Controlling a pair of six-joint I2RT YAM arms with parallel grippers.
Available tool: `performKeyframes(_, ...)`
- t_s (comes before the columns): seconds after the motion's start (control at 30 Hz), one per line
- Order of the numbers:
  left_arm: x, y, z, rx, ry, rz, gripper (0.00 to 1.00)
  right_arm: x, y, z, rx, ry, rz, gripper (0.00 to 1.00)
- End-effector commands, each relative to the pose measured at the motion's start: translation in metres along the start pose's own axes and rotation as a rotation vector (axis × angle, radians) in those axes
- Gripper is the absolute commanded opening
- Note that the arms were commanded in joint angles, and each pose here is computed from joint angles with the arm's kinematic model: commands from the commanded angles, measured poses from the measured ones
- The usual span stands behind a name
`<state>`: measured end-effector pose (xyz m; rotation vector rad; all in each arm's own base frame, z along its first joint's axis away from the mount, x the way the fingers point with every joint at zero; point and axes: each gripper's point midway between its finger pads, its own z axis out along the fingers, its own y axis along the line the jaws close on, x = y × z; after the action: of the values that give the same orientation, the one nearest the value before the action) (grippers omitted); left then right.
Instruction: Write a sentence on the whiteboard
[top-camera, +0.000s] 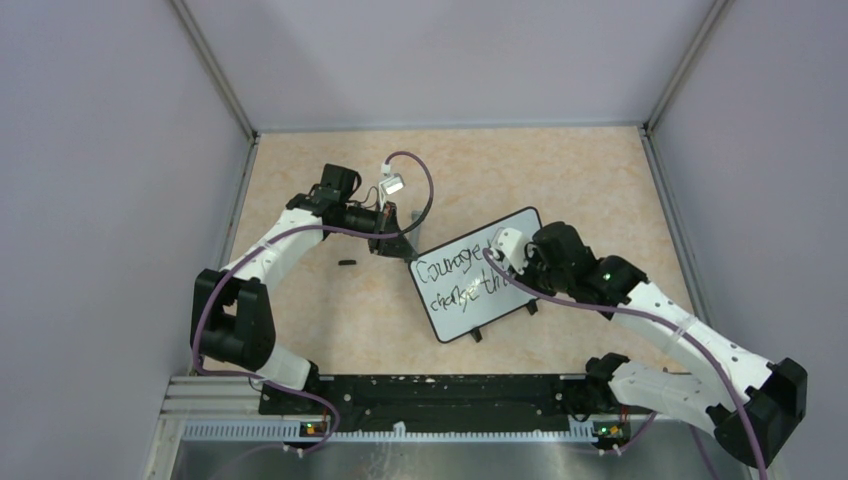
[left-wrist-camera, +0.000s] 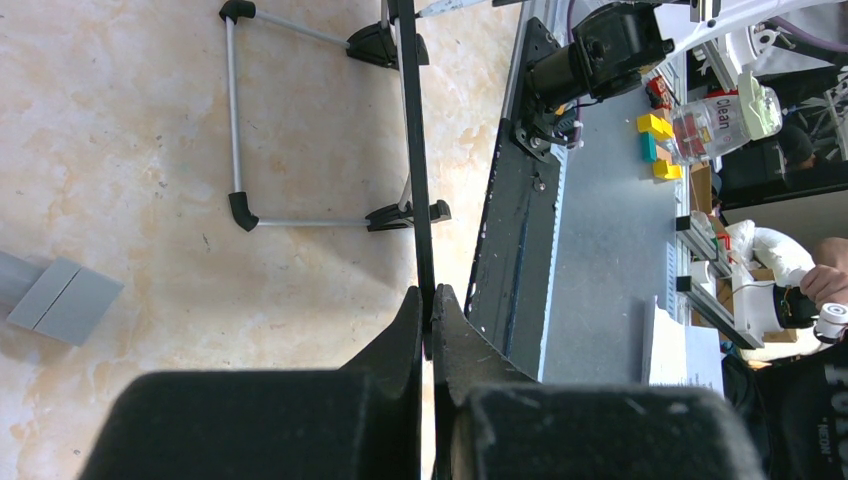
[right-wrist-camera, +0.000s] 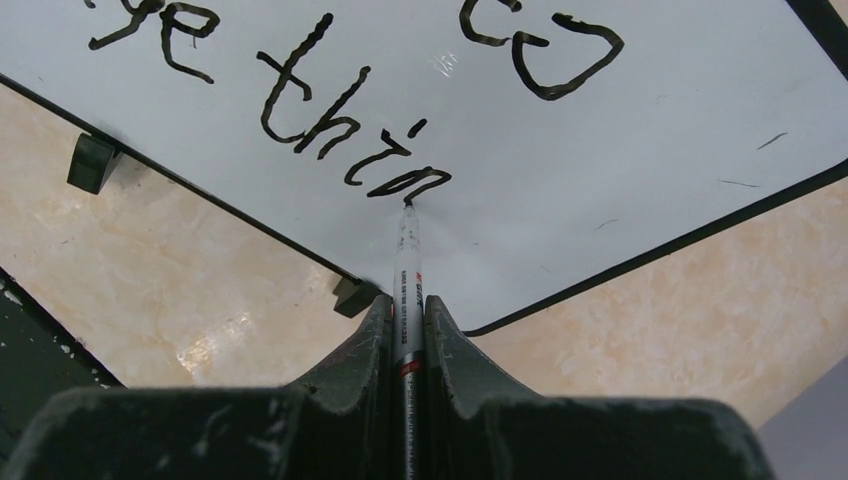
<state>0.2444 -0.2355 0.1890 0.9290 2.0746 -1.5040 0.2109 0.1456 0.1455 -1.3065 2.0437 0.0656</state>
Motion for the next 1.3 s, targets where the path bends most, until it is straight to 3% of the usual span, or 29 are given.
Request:
performKeyframes(0.0,0.002,0.008,0.004,-0.027,0.019,0.015,0.00,-0.022,-0.020,-0.016,0.085,-0.082,0.029,0.00)
performKeyframes(0.7,0.002,0.008,0.003,-0.027,0.017,0.019,0.00,-0.020,-0.040,-0.015,0.201,-0.058,0.056,0.00)
performKeyframes(0.93,0.002,0.008,0.003,-0.026,0.018,0.020,0.00,-0.026,-0.030,-0.011,0.142,-0.094,0.047,0.00)
performKeyframes(1.27,0.003,0.008,0.003,-0.026,0.019,0.020,0.00,-0.004,-0.010,-0.002,0.038,-0.002,-0.003,0.00)
